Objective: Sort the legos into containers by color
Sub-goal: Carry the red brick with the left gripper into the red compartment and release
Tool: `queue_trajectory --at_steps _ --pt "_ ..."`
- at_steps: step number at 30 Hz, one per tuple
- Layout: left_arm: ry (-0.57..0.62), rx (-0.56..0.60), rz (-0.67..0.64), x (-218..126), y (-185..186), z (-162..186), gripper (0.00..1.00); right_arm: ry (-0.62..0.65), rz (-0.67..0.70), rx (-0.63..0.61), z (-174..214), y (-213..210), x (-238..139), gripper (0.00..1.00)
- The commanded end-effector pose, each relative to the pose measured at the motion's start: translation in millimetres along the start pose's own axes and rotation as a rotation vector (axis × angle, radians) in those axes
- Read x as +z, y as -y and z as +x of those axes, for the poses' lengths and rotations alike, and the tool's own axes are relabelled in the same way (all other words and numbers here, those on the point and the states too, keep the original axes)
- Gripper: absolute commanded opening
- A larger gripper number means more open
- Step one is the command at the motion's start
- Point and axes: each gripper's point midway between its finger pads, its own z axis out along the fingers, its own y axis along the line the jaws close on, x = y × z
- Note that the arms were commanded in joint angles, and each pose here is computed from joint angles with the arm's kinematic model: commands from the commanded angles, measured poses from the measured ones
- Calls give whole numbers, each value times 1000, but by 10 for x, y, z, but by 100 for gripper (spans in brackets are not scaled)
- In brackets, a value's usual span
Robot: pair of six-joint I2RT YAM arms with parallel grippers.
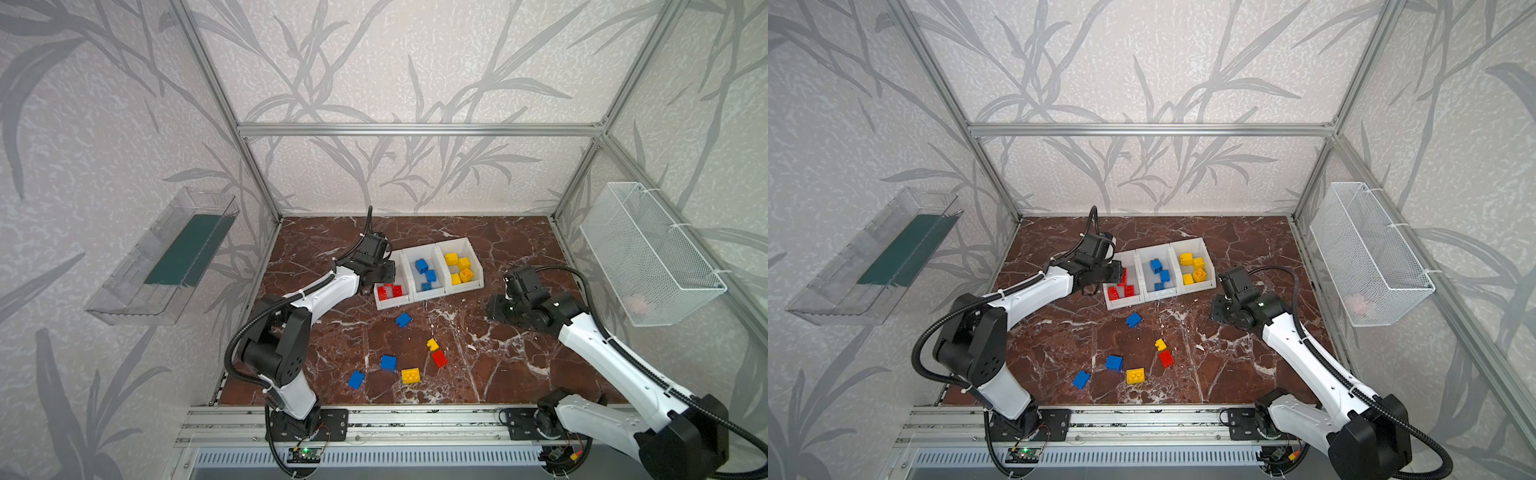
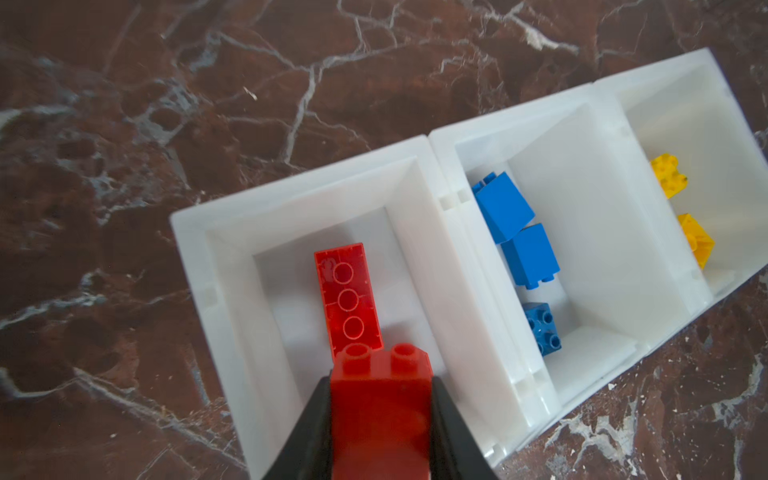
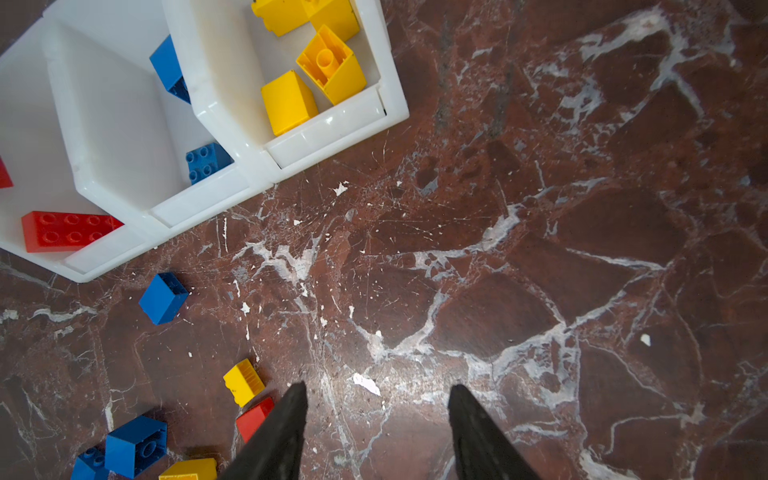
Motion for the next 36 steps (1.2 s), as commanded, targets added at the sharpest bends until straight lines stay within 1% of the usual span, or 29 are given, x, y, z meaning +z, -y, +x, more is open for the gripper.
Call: queue_trajectory --at_steps 1,4,8,11,19,26,31,36 --pt "30 -16 59 -24 123 -152 32 -13 15 4 66 44 -10 56" --pt "31 -37 89 -7 162 -152 39 -12 12 4 64 39 -14 56" --pt "43 -48 90 -28 159 -163 54 -12 10 3 68 39 -20 56" --pt "53 -51 82 -64 132 -173 60 -12 9 3 86 49 -24 56" --pt "79 -75 87 -181 115 -162 61 -13 6 3 133 76 -26 56" --pt "107 -99 76 -339 21 -132 61 -39 1 -11 200 60 32 56" --pt "130 -119 55 -482 -87 -82 61 -72 1 -76 293 -41 105 56" --pt "147 -140 20 -601 -227 33 61 -119 9 -191 447 -271 219 56"
